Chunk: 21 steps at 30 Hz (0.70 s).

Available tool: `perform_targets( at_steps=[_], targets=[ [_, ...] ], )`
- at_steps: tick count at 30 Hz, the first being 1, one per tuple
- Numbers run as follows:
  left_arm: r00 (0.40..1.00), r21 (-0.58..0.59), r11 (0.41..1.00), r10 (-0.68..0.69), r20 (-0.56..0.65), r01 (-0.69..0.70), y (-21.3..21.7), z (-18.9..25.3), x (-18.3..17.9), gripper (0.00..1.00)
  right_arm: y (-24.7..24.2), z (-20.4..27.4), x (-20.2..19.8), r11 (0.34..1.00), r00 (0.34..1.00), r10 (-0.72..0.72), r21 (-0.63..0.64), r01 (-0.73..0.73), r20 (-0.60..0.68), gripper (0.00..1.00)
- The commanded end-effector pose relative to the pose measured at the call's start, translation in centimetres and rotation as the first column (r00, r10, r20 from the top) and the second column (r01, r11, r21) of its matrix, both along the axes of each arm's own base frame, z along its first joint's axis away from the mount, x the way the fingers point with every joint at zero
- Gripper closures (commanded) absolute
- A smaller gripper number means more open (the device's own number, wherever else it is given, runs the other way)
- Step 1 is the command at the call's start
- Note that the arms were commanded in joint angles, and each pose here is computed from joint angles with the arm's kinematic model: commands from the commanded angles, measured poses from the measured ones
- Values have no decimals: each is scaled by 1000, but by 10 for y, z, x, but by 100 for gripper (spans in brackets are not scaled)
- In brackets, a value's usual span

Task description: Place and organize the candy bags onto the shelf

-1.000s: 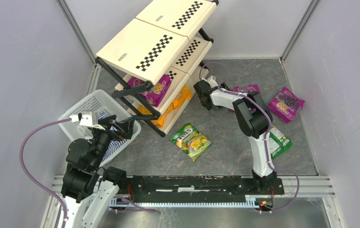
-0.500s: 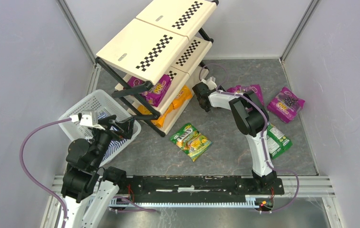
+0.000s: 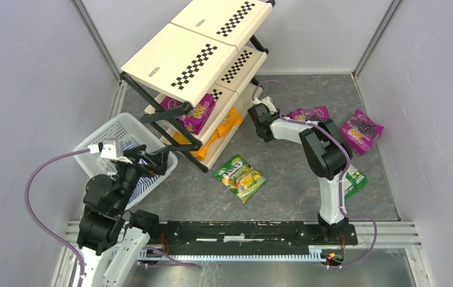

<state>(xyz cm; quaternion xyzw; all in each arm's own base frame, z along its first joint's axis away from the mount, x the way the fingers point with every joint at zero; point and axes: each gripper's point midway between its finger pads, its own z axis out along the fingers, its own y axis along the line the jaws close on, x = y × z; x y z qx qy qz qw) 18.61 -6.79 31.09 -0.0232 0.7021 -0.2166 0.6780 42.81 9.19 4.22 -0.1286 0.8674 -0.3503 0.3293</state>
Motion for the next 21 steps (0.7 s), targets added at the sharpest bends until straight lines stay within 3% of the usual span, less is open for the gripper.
perform_targets(
  at_steps=[1,7,12,17,21],
  targets=[
    [999,51,998,21,36,-22,5,5,6,0,33,-6,8,979,994,102,182,-95,-26,58],
    [999,52,998,20,33,-22,4,4,7,0,73,6,5,884,989,148,444,-145,28,43],
    [999,53,998,21,30,-23,4,4,7,0,126,23,5,677,977,179,706,-209,118,34],
    [999,54,998,22,25,-23,4,3,8,0,178,34,6,390,960,180,880,-271,215,38],
    [999,54,998,22,26,-23,4,3,8,0,191,41,13,300,958,135,910,-285,255,48]
  ],
)
